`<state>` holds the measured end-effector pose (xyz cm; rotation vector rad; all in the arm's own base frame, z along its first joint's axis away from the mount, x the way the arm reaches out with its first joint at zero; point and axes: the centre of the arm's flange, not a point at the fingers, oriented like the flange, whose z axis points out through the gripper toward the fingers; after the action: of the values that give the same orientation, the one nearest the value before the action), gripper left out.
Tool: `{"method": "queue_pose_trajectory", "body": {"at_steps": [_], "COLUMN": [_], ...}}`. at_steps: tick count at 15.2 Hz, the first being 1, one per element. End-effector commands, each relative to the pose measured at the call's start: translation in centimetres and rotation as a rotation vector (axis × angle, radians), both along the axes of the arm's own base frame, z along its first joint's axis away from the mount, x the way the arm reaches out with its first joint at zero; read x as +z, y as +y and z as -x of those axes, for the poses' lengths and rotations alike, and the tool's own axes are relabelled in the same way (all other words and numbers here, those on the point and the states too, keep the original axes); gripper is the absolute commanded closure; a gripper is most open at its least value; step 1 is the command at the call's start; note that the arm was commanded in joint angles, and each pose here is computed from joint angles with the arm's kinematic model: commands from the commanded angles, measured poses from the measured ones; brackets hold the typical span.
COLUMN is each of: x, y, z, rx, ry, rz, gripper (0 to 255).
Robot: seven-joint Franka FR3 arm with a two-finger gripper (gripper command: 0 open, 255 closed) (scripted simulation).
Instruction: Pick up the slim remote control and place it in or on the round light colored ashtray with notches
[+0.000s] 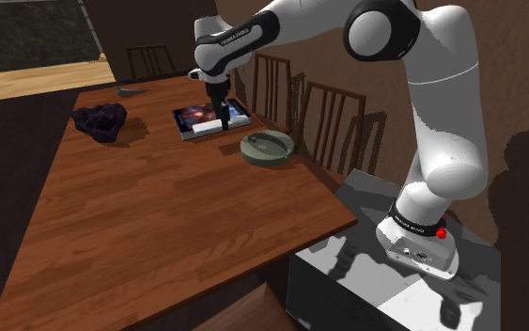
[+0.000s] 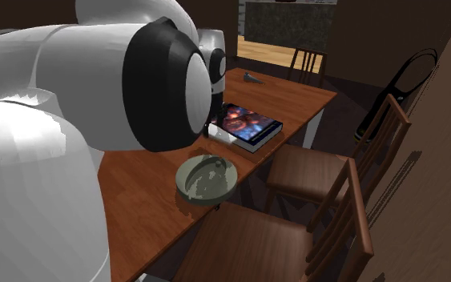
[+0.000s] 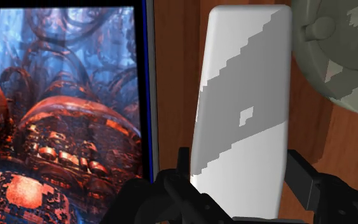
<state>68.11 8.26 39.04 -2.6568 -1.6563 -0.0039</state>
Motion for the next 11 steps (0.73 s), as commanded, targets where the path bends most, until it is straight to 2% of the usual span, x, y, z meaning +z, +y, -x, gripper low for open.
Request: {"method": "queue_pose_trajectory", "body": {"at_steps": [1, 7, 11], "x": [1.1, 3.8, 3.9], "y": [0.0, 0.0, -1.1], "z": [0.0, 0.0, 5.1], "rx": [0.000, 0.000, 0.000], "ry": [0.000, 0.000, 0.000], "rz": [0.000, 0.000, 0.000], "gripper": [255, 255, 255]}}
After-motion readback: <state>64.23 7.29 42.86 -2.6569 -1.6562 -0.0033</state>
